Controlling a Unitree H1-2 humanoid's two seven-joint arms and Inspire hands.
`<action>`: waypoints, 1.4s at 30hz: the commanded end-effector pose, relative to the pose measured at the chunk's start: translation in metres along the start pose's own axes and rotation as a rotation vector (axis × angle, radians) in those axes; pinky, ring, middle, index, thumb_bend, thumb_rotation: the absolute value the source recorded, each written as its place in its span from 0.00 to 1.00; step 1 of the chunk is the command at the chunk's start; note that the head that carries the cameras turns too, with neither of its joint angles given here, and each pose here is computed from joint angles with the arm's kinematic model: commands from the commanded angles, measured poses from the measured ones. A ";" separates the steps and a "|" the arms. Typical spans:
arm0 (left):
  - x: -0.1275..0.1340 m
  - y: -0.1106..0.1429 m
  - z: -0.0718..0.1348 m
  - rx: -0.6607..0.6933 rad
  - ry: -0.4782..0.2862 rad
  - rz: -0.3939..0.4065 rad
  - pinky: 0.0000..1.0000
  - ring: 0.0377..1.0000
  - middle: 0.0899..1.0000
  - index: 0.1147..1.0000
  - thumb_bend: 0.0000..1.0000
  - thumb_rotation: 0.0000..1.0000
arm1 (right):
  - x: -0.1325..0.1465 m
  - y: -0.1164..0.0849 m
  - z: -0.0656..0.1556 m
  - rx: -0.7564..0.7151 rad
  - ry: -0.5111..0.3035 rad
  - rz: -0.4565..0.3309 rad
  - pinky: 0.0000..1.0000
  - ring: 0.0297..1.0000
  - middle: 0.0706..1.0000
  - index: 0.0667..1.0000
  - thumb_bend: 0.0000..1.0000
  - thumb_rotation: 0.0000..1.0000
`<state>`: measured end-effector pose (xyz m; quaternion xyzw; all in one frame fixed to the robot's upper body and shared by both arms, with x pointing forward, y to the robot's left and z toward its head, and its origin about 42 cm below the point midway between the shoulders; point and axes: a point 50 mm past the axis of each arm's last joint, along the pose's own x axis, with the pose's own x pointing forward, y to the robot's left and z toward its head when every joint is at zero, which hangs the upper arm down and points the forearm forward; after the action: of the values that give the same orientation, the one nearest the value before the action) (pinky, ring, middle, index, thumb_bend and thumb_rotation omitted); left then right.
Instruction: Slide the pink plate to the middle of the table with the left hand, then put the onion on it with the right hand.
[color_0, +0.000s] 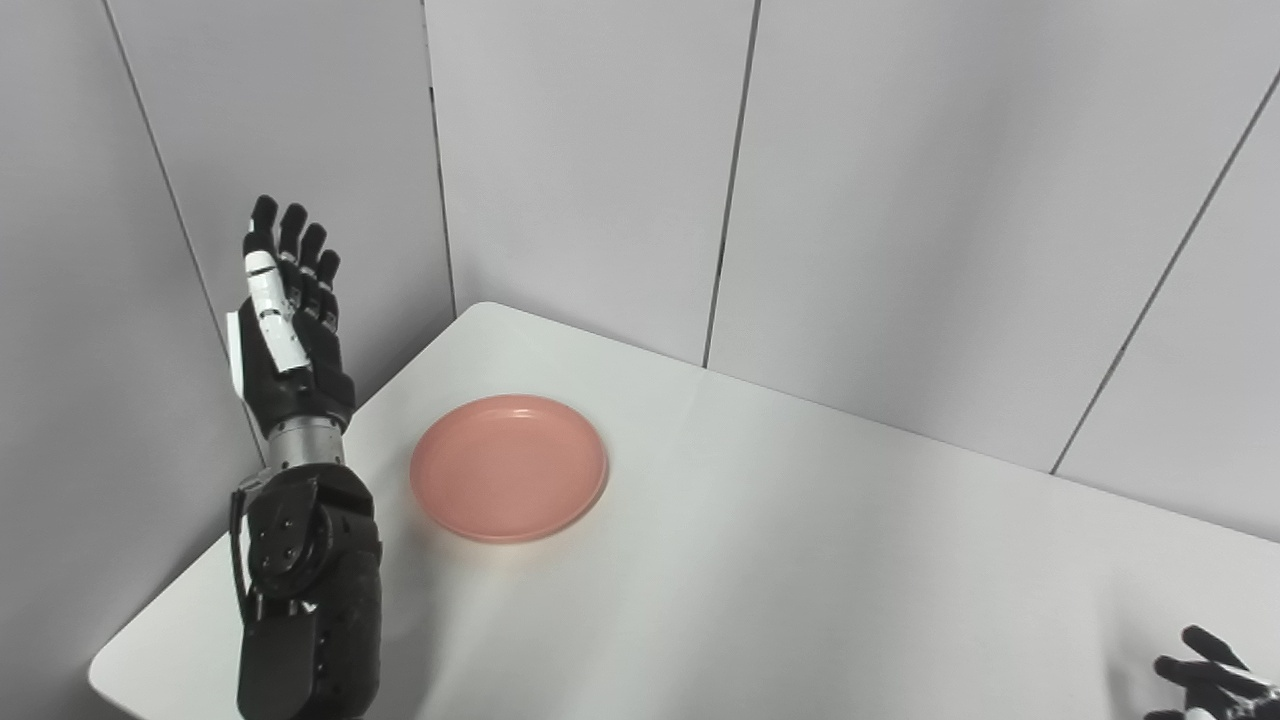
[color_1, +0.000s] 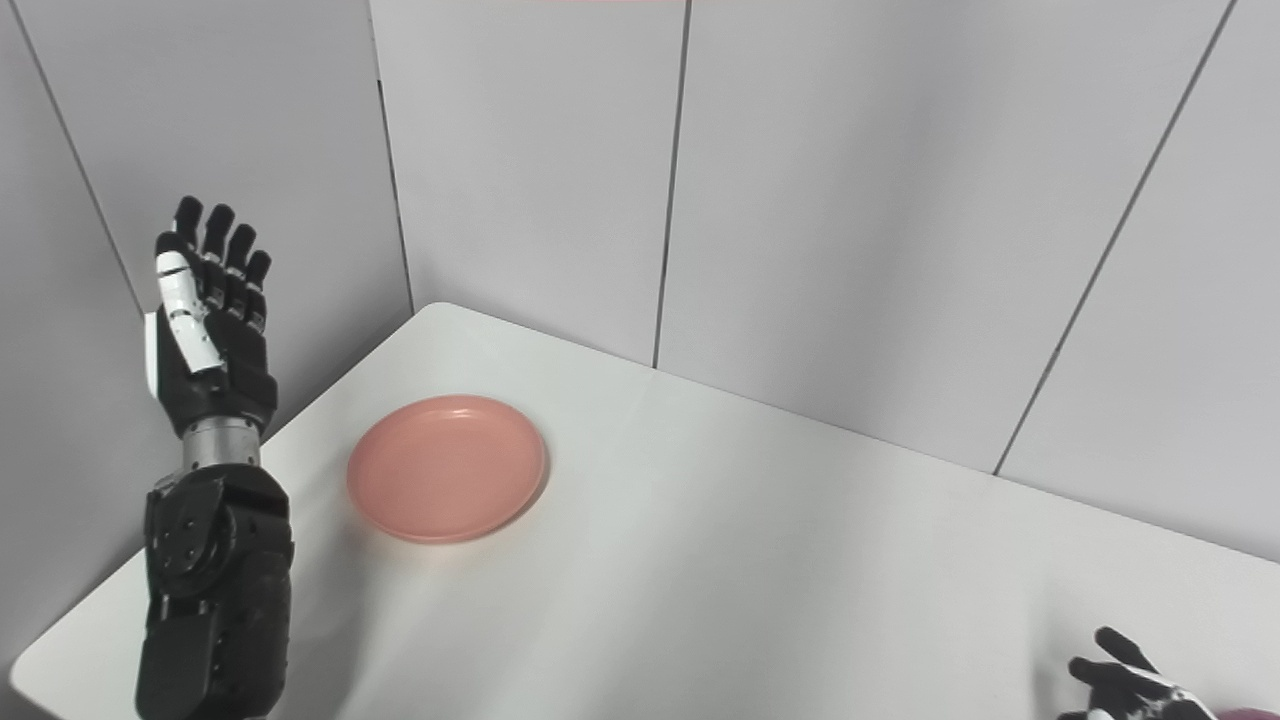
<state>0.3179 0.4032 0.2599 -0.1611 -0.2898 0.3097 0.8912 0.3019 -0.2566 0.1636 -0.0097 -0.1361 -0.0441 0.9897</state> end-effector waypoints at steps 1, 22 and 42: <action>0.011 -0.001 0.015 -0.012 -0.079 -0.017 0.97 0.95 0.95 0.94 0.45 1.00 | 0.010 0.000 0.015 0.002 -0.082 0.007 0.42 0.65 0.73 0.46 0.48 0.17; 0.005 0.016 -0.026 -0.035 0.090 0.035 0.96 0.97 0.96 0.92 0.41 1.00 | 0.011 -0.001 0.014 0.001 -0.078 0.020 0.43 0.65 0.73 0.46 0.48 0.17; -0.003 0.022 -0.041 -0.046 0.177 0.063 1.00 0.97 0.97 0.95 0.41 1.00 | 0.010 -0.001 0.017 0.000 -0.073 0.020 0.43 0.66 0.74 0.46 0.48 0.17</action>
<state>0.3294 0.4097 0.2007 -0.2258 -0.1867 0.3221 0.9002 0.3028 -0.2595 0.1647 -0.0110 -0.1371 -0.0419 0.9896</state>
